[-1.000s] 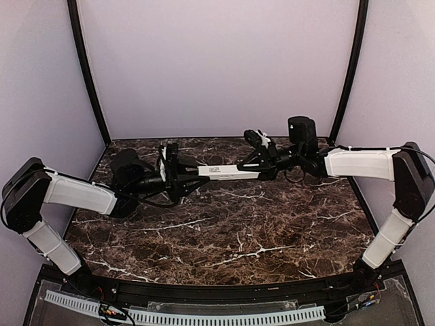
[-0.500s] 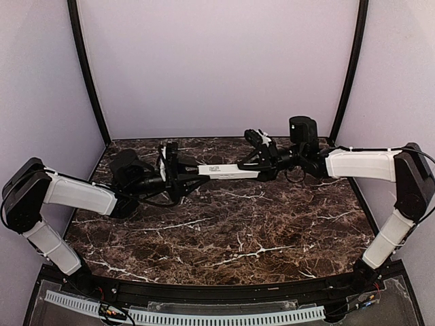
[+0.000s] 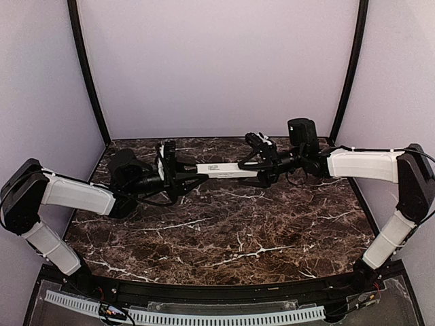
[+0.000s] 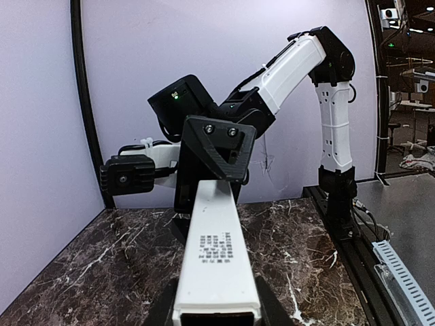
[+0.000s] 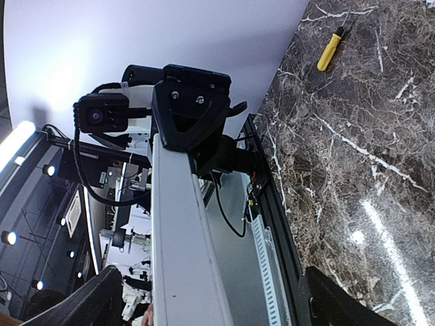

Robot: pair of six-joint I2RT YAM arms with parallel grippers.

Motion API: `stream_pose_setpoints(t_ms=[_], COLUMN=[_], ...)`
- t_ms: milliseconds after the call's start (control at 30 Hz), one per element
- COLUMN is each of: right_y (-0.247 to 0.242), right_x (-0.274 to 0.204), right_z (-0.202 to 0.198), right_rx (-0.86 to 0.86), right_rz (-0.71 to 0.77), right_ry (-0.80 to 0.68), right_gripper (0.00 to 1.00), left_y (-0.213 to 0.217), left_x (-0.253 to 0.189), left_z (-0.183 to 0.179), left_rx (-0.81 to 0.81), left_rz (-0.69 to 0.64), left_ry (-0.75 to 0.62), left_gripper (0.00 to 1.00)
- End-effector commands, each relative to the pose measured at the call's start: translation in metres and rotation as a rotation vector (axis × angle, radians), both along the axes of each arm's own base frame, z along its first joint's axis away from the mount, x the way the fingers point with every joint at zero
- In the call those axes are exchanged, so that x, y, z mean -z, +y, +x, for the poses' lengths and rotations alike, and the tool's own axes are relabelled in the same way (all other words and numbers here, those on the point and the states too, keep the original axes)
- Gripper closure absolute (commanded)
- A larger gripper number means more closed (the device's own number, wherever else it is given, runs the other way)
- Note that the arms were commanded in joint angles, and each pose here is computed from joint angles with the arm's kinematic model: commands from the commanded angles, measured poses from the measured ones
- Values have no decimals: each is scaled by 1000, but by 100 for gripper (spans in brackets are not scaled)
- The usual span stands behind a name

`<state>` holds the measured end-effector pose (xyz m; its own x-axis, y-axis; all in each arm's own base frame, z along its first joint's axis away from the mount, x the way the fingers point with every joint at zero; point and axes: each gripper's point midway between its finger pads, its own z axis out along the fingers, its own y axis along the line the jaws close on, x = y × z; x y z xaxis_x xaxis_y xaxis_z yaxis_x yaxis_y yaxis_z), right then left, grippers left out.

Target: Unload the batteries from the remote control

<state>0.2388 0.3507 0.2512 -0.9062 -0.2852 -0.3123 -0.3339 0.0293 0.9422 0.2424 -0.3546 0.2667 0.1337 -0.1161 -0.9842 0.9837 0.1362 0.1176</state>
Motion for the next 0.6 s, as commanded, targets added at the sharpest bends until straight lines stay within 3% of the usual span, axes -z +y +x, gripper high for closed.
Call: stream_pose_setpoints(t_ms=[0, 567], right_y=[0, -2], right_x=[-8, 10], right_z=[-3, 12], right_rx=[6, 107], right_rz=[-5, -157], right_ry=[-30, 35], right_gripper=[3, 2], left_y=[2, -3], left_x=[-13, 2], left_z=[-8, 0], left_rx=[8, -10], left_rz=[-8, 67], left_ry=[-64, -88], left_gripper=[100, 100])
